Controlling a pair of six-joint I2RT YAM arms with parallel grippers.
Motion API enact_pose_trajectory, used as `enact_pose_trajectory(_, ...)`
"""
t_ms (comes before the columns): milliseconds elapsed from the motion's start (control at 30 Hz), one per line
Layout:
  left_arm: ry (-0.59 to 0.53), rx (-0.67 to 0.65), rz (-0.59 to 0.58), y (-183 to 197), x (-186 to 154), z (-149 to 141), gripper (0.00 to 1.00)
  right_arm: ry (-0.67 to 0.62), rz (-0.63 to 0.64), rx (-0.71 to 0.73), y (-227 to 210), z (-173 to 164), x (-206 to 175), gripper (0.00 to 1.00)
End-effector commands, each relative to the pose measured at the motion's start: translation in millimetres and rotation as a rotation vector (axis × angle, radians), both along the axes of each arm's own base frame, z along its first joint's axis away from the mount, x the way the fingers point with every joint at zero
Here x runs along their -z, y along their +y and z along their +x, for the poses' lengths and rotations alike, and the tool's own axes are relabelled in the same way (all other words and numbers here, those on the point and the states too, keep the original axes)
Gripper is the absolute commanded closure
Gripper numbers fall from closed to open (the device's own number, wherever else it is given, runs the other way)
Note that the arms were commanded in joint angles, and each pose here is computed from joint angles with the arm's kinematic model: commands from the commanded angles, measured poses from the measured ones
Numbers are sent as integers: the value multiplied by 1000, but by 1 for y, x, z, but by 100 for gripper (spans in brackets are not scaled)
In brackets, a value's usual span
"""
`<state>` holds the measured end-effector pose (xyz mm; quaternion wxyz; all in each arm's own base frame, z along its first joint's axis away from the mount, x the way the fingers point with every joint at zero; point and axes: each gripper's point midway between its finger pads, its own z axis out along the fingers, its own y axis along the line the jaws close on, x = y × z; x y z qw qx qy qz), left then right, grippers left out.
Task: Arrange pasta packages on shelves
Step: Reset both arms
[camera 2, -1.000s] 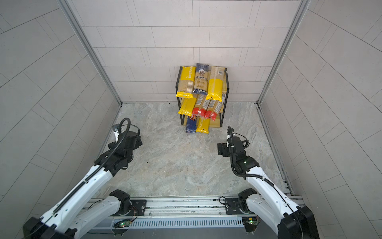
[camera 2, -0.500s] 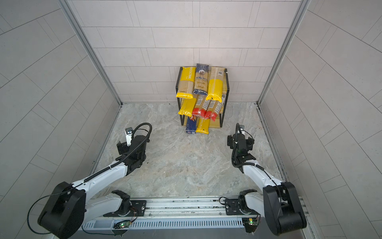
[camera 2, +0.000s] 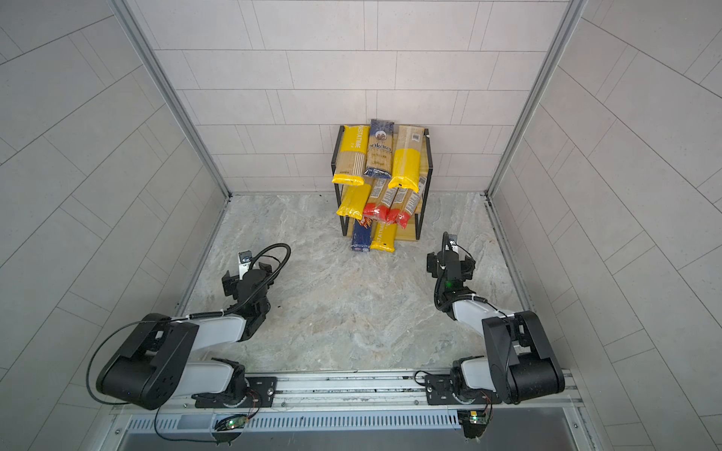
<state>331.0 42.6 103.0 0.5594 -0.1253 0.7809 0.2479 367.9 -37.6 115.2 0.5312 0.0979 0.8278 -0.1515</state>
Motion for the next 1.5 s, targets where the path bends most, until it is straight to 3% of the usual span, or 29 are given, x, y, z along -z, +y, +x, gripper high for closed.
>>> enact_pose_trajectory(0,-82,60,-13,-10,-13,21,5,-50,-26,55,-15,-2,-1,1)
enact_pose_trajectory(100,-49,91,-50,-9,-6,25,5,-92,15,79,-26,-2,11,1)
enact_pose_trajectory(200,-18,150,-58,-15,5,46,8,-62,-16,22,-12,5,17,1)
enact_pose_trajectory(300,57,144,-96,-11,10,47,9,-29,-29,-8,-6,13,21,1)
enact_pose_trajectory(367,43,125,-98,-7,10,51,0,4,-32,-33,-2,17,24,1)
enact_pose_trajectory(567,72,116,-136,-1,13,54,0,9,-26,-40,-2,18,25,1)
enact_pose_trajectory(800,60,84,-121,7,10,46,0,19,38,-157,9,24,29,1)
enact_pose_trajectory(900,103,275,-132,-20,16,55,0,8,56,-175,9,23,29,1)
enact_pose_trajectory(967,118,306,-167,-21,20,58,0,0,70,-194,10,22,29,1)
enact_pose_trajectory(1467,117,326,-216,-20,19,62,0,13,43,-172,10,24,28,1)
